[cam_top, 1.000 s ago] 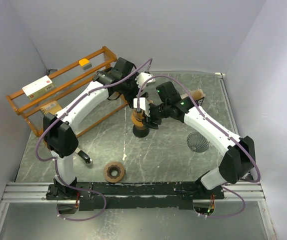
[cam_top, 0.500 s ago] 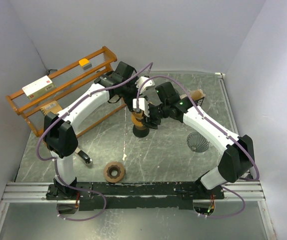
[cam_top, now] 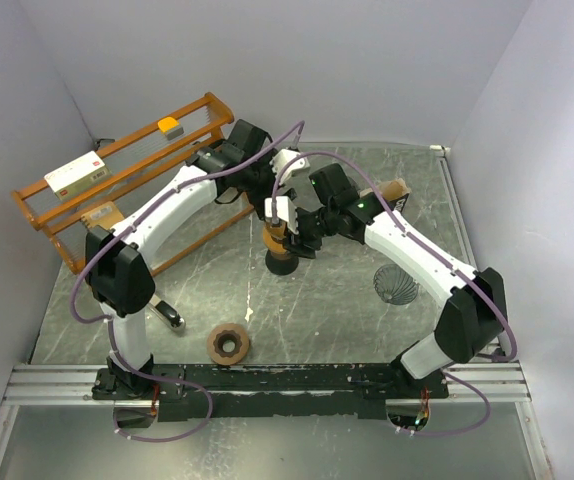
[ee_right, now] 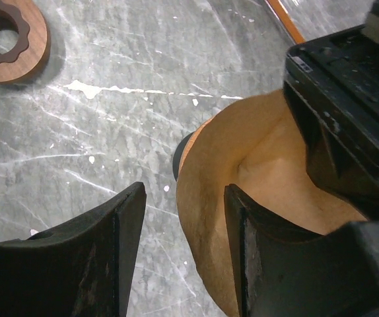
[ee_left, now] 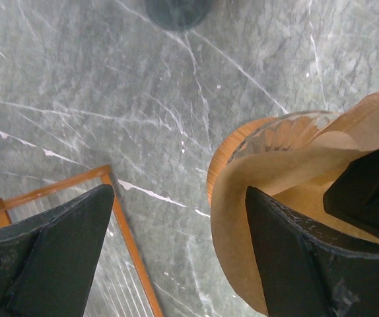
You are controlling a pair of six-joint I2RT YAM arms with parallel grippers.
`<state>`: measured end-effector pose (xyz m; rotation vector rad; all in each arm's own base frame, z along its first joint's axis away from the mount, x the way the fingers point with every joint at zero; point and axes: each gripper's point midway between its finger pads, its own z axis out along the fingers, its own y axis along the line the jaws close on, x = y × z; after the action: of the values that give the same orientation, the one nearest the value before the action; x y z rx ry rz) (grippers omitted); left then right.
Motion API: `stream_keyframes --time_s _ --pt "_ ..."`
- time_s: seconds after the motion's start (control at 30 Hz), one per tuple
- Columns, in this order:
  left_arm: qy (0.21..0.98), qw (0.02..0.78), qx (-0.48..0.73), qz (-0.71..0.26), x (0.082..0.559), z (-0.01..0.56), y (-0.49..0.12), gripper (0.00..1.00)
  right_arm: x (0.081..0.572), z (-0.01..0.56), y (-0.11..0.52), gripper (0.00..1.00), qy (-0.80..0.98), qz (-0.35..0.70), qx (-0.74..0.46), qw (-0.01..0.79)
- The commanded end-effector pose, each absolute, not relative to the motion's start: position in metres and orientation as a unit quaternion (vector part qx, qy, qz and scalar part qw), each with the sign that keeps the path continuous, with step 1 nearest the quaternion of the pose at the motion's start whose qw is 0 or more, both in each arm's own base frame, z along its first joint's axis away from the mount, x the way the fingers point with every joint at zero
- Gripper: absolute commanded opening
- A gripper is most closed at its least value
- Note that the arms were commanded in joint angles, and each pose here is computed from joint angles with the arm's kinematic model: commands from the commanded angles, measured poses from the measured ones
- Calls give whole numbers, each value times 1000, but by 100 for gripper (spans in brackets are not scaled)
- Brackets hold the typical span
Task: Place the coffee filter in the dripper
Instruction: Place the coffee filter in the coffee dripper.
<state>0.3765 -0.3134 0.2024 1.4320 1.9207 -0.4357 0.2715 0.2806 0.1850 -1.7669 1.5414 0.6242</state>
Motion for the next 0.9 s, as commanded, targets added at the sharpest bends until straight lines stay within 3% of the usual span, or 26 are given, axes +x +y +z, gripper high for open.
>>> stream_keyframes --time_s 0.0,0.33,0.87 --pt "716 384 550 -193 371 244 -325 93 271 191 285 51 586 250 -688 346" --pt "717 401 536 -196 376 251 -327 94 272 193 286 51 586 250 -687 349" --pt "738 389 532 -145 390 216 -312 92 270 189 285 51 587 251 -688 346"
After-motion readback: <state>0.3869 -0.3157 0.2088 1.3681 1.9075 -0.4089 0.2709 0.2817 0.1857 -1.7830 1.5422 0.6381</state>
